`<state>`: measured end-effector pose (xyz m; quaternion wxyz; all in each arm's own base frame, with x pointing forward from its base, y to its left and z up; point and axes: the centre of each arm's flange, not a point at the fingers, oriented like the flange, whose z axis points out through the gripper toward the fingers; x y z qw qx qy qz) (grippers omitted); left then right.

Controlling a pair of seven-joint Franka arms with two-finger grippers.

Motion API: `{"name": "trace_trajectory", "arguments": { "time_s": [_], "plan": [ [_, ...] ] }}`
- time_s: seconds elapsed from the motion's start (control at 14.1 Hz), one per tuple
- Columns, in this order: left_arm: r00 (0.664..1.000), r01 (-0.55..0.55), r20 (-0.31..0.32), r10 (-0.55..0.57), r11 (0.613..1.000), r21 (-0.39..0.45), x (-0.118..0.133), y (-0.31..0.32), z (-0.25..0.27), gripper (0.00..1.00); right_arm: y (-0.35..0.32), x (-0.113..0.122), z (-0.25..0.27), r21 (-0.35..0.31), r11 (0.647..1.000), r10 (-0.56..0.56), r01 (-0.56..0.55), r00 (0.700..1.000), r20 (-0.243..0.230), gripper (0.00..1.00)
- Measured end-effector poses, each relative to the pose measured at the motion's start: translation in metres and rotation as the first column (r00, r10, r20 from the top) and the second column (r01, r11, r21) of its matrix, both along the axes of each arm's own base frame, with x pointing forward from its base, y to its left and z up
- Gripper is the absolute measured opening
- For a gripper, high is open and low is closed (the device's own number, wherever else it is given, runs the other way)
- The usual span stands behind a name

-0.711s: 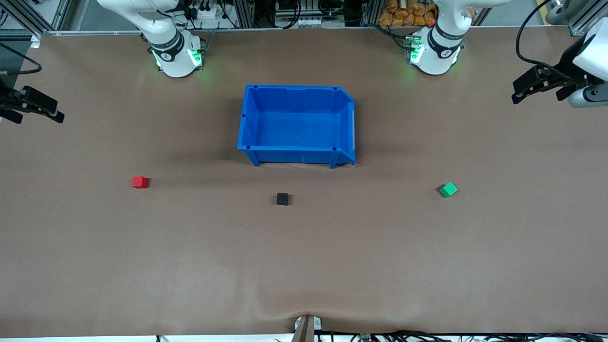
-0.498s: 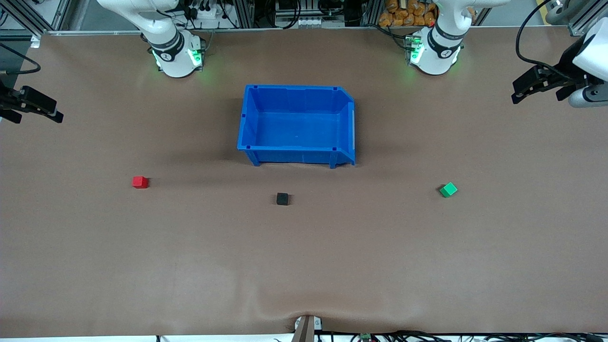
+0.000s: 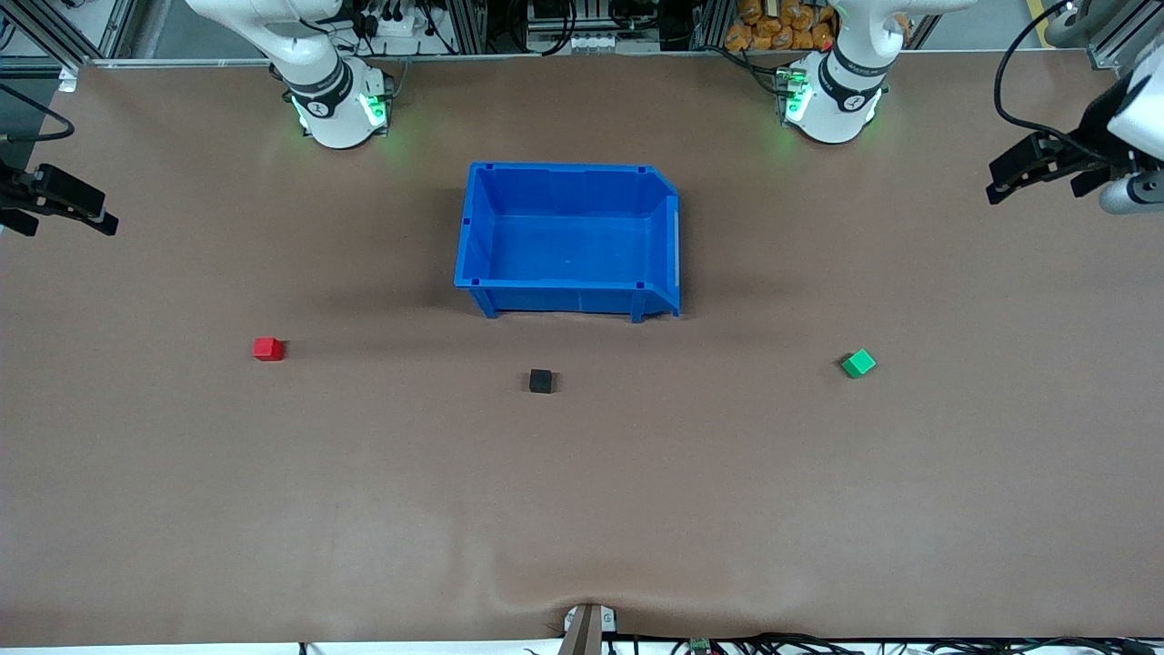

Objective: Attach green and red cubes to black cube

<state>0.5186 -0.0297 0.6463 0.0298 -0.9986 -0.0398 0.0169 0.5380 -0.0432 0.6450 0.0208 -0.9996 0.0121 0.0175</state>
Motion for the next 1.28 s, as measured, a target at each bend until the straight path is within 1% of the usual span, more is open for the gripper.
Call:
{"name": "trace_trajectory", "arguments": {
  "time_s": [0.5,0.92,1.28],
  "plan": [
    [0.999,-0.010,-0.051,0.010,1.000,0.001,0.015,0.007,-0.026,1.00,0.000,0.000,0.000,0.000,1.000,0.000,0.000,1.000,0.000,1.00],
    [0.997,-0.003,-0.079,0.003,1.000,0.002,0.025,0.003,-0.044,1.00,0.000,0.000,0.000,0.000,1.000,0.000,0.000,1.000,0.000,1.00],
    [0.995,0.007,-0.103,-0.007,1.000,0.002,0.040,-0.002,-0.069,1.00,-0.014,-0.001,0.006,-0.001,1.000,-0.026,0.026,1.000,0.013,1.00]
  ]
}}
